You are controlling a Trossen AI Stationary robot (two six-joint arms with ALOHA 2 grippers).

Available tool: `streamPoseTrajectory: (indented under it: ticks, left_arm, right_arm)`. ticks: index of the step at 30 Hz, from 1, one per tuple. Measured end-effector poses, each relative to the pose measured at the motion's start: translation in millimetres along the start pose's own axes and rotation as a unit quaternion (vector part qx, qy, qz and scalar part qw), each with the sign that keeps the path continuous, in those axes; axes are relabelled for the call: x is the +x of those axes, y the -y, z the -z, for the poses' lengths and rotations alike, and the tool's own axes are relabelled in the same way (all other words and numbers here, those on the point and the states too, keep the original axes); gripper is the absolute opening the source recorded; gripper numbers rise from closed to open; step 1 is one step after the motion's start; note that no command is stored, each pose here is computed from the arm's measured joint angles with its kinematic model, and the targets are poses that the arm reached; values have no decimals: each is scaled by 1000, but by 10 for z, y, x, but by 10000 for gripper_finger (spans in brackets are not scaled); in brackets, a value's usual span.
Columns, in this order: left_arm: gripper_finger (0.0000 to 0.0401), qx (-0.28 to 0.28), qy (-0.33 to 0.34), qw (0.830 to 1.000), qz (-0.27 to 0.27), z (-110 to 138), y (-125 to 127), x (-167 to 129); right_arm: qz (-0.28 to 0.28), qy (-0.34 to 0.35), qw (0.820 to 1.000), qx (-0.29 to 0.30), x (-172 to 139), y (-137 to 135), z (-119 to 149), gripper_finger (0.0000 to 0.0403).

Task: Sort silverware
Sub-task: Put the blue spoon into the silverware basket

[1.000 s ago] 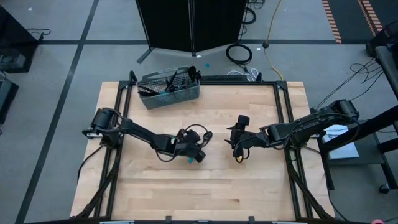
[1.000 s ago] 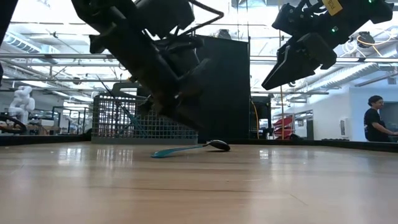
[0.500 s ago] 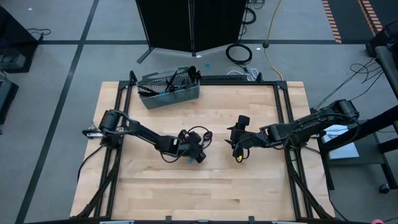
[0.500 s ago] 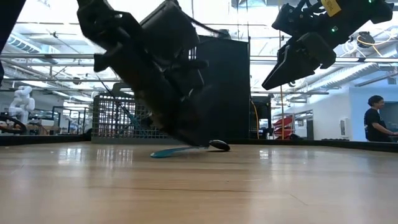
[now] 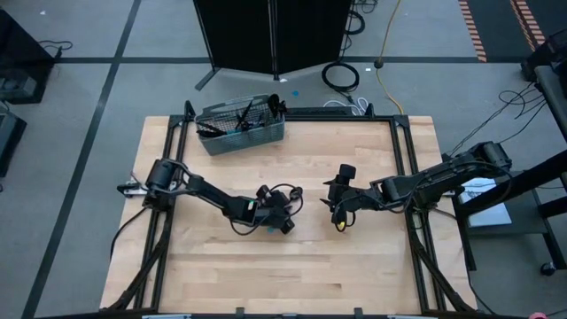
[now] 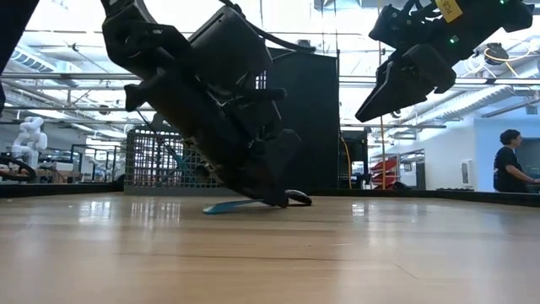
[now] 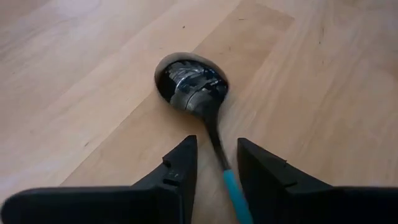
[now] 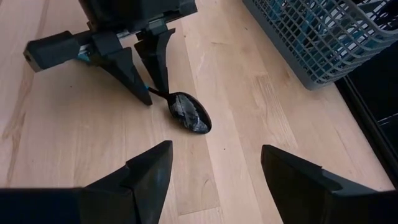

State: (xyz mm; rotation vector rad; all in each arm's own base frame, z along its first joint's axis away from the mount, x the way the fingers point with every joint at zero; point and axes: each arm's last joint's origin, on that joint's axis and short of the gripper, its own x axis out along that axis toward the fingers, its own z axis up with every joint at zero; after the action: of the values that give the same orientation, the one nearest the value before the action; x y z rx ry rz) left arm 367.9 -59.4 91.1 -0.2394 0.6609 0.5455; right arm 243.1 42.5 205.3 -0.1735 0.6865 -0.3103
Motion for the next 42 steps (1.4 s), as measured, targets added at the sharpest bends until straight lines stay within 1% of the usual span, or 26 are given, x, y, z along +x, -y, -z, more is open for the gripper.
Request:
streamPoseTrajectory:
  ticks: [4, 7, 9, 14, 17, 21, 23, 25, 28, 30, 31, 32, 34, 36, 38, 39, 41, 42]
  left_arm:
    - [70, 8, 7, 1000, 4, -12, 6, 7]
    - [25, 24, 18, 999, 11, -31, 17, 9]
    - [9, 32, 30, 999, 17, -71, 36, -2]
    - [7, 54, 70, 996, 33, -354, 98, -122]
    - [4, 69, 99, 992, 29, -543, 78, -252]
    - [2, 66, 155, 986, -2, -801, -11, -558]
    - [2, 60, 182, 981, -18, -897, -81, -745]
    - [2, 48, 219, 974, -20, -957, -160, -931]
    - [1, 12, 287, 958, -6, -981, -352, -1155]
    - [1, -36, 340, 940, 3, -964, -566, -1223]
    - [1, -60, 369, 927, 17, -948, -685, -1231]
    - [1, -88, 400, 911, 40, -934, -808, -1229]
    - [1, -136, 452, 875, 112, -878, -1036, -1211]
    - [1, -162, 481, 840, 194, -855, -1168, -1148]
    - [0, -181, 484, 818, 252, -812, -1187, -1062]
    - [0, -187, 474, 817, 270, -838, -1141, -1007]
    - [0, -178, 463, 811, 309, -888, -1015, -939]
    - [0, -170, 463, 804, 331, -945, -924, -907]
  right_arm:
    - [0, 0, 1000, 0, 0, 0, 0, 242]
    - [0, 0, 1000, 0, 0, 0, 0, 242]
    - [0, 0, 1000, 0, 0, 0, 1, 242]
    - [0, 0, 1000, 0, 0, -1, 1, 242]
    - [0, -1, 1000, -1, 0, -1, 3, 242]
    - [0, -6, 1000, -10, -11, -18, 17, 242]
    - [-2, -6, 1000, -19, -27, -44, 24, 242]
    - [-6, -6, 1000, -24, -38, -66, 29, 242]
    - [-10, -7, 1000, -28, -49, -84, 35, 242]
    - [-11, -7, 1000, -28, -53, -91, 36, 242]
    - [-11, -7, 1000, -27, -53, -92, 36, 242]
    - [-12, -7, 1000, -25, -53, -92, 36, 242]
    - [-13, -3, 1000, -18, -53, -94, 26, 242]
    - [-17, 21, 1000, -5, -54, -101, -24, 242]
    - [-29, 83, 996, 25, -60, -121, -126, 242]
    - [-39, 128, 990, 42, -67, -135, -172, 242]
    - [-77, 218, 971, 59, -90, -165, -210, 242]
    - [-95, 261, 958, 68, -102, -173, -215, 242]
